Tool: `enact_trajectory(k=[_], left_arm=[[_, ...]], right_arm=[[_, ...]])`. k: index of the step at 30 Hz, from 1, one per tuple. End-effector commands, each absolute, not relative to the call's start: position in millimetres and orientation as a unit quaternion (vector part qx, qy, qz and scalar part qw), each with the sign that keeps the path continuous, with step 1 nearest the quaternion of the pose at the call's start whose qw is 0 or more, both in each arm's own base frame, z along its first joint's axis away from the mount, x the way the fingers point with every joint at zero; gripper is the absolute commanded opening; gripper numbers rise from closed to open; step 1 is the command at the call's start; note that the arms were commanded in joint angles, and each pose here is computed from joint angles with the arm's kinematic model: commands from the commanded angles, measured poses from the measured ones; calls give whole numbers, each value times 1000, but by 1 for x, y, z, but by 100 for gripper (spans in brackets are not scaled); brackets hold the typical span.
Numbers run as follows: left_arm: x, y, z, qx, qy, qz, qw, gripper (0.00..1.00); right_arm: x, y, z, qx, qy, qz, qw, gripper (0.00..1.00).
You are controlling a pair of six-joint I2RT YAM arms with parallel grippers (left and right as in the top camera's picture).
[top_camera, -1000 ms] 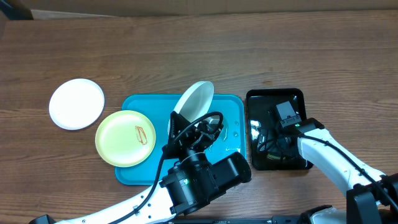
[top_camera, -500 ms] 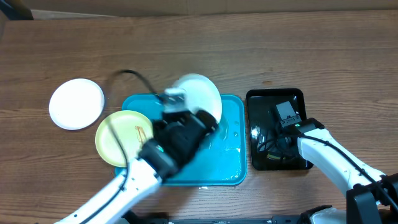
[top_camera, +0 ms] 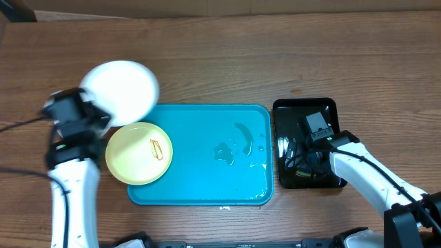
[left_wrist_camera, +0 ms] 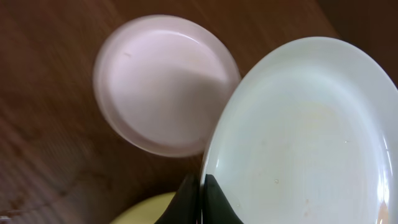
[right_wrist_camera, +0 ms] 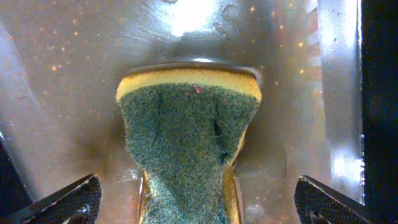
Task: Clean dirty plates on tray and stack at the side
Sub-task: 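Lower the white plate onto the first white plate and release, then move the left gripper to the yellow plate and grasp its rim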
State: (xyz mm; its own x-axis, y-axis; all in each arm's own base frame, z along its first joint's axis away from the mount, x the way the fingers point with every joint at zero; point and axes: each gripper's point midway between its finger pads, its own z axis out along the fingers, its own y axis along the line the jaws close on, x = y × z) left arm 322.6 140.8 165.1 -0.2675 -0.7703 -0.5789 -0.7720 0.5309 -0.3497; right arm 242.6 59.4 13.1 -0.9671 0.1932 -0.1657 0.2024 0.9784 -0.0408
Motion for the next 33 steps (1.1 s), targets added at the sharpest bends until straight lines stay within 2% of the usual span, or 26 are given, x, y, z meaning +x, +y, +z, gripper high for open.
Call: enact_trajectory(k=[1,5,9,13,19,32,33], left_arm=[[303,192,166,-526,769,29,362,4],[280,237,149,-572,744,62,341,4],[275,257,119,-596,738,61,311,4],[286,264,97,-597,742,54,302,4],[319,259,94,-561,757,-8,335,4],[330,260,66,-559,764,-27,320,4],[332,259,67,-557,764,-33,324,11]], right_arm=[[243,57,13,103,991,-34,83,100],[243,57,13,103,991,-34,82,100],[243,57,13,103,991,-34,83,100],[243,57,13,103,991,-34,82,100],[243,57,13,103,991,-34,83,100],[243,57,13,103,991,-34,83,100],[243,57,13,103,991,-34,83,100]])
